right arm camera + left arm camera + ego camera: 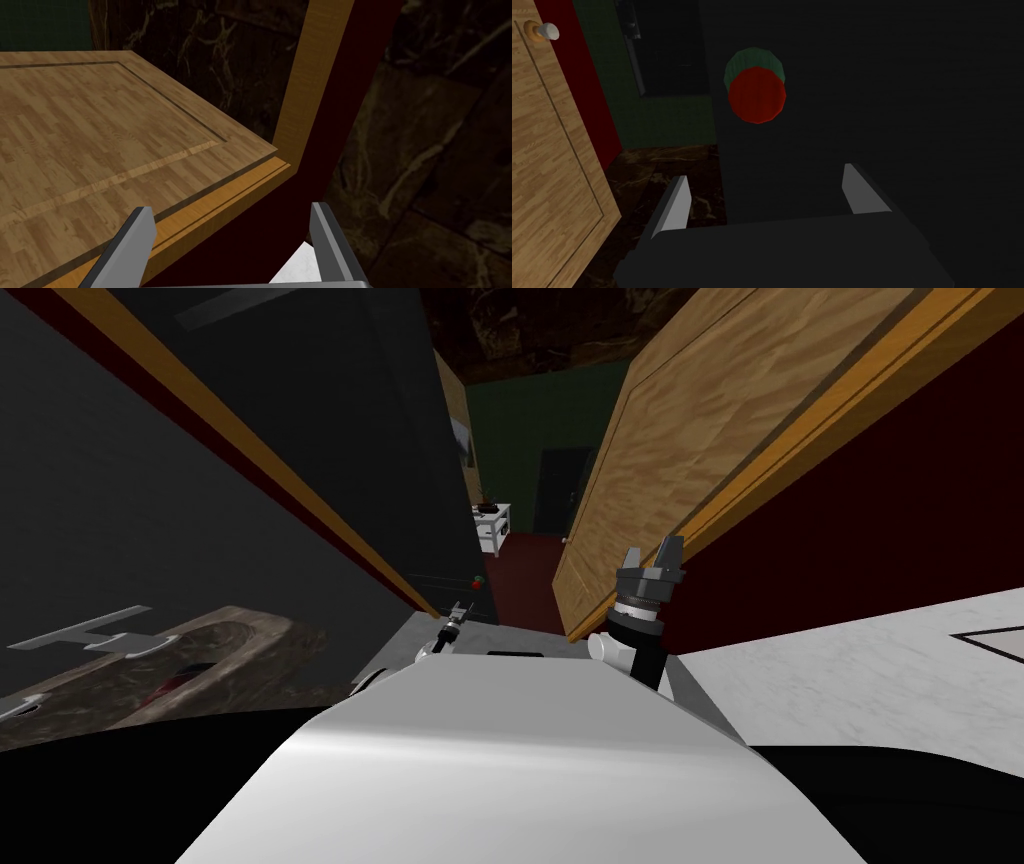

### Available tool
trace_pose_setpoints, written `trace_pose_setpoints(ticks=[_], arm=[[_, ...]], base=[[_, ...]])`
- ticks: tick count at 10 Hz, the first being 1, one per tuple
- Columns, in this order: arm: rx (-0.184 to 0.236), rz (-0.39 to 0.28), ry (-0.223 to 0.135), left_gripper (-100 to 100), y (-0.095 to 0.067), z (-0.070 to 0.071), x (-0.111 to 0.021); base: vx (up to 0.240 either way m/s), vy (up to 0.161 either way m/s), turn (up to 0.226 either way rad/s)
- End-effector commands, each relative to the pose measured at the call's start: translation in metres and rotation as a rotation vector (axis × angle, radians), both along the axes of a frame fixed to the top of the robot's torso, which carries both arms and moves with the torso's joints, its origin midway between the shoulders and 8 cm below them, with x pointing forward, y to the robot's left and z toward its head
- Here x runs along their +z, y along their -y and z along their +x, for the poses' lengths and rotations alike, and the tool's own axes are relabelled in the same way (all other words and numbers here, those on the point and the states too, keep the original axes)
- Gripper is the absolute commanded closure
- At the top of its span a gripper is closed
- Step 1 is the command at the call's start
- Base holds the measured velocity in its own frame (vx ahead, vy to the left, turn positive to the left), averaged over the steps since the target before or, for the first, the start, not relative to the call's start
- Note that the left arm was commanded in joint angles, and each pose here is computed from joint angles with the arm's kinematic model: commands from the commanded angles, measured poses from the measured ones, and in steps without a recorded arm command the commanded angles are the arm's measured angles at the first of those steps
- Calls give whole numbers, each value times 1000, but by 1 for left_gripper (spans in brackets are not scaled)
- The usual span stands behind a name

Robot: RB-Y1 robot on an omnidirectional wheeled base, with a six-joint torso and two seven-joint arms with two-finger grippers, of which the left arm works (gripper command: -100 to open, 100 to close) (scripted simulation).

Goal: Push the door open

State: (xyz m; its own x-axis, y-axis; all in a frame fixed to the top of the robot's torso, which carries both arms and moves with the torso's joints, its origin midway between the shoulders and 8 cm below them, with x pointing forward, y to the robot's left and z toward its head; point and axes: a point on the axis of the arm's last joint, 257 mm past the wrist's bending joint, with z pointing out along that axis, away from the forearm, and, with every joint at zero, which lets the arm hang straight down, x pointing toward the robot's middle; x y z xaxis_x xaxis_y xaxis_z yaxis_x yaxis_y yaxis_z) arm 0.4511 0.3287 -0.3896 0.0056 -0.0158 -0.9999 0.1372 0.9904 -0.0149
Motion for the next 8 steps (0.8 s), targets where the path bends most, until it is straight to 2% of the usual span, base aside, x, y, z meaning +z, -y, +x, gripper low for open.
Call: trace_pose_setpoints(ticks=[1, 8], arm=[[5, 0, 0, -100, 0, 1, 0], [27, 0, -1, -100, 1, 3, -2]], base=[[126, -10, -34], [194, -2, -32]])
